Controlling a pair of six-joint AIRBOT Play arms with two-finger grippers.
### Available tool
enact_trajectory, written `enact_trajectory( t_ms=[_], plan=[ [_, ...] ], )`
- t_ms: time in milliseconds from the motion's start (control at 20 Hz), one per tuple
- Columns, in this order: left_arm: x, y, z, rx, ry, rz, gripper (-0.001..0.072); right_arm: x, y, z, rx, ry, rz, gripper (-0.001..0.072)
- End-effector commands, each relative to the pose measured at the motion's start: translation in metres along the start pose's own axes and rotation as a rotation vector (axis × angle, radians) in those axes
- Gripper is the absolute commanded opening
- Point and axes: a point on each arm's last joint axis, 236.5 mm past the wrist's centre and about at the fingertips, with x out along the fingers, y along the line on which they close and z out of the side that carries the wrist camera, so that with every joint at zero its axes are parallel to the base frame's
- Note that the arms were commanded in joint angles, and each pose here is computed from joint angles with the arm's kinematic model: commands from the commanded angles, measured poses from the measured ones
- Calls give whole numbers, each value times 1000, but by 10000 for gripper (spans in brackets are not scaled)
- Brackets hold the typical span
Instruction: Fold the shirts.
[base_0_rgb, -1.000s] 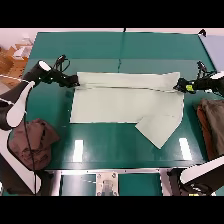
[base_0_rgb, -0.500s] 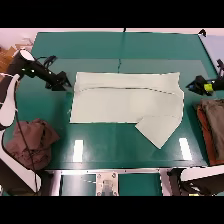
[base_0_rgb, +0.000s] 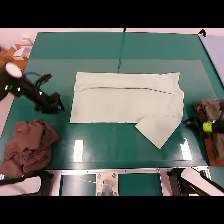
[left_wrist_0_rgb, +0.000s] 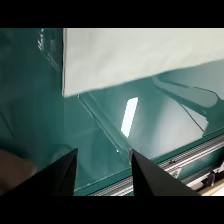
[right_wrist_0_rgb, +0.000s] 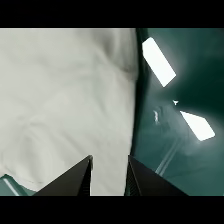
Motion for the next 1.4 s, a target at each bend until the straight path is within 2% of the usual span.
enact_trajectory(
  t_ms=[0,50,300,400,550,750,850,900,950,1000,1100,1150,1200,1250,1350],
  plan=[
    [28,-6,-28,-53,-194,-75,591,23,-21,-47,79,-18,-12,277],
    [36,-10,-26,-91,-239,-122,641,26,-23,-49,92,-27,-15,278],
    [59,-10,5,-247,-452,-283,640,28,-12,-44,141,-56,44,288],
    [69,-7,7,-282,-482,-274,640,28,-11,-38,149,-82,49,335],
    [94,-28,1,-218,-470,-233,640,31,-14,-39,160,-88,45,335],
    [127,-19,4,-323,-449,-177,639,43,-16,-48,177,-33,42,353],
    [129,-19,18,-400,-474,-202,638,53,-14,-56,157,15,32,360],
    [123,-19,29,-409,-514,-206,638,57,-12,-61,148,40,28,402],
    [115,-18,40,-393,-559,-196,507,60,-12,-64,146,59,26,420],
    [109,-15,48,-364,-598,-178,337,62,-12,-66,148,70,24,421],
    [107,-13,52,-364,-619,-172,311,64,-12,-68,160,84,29,423],
    [107,-13,52,-364,-619,-172,200,66,-10,-69,169,90,37,441],
    [107,-13,52,-362,-619,-170,46,67,-6,-69,180,96,52,441],
    [107,-13,52,-354,-620,-168,21,69,-5,-70,176,102,56,441],
    [107,-13,52,-350,-619,-167,20,74,-6,-72,171,112,47,437]
  ],
)
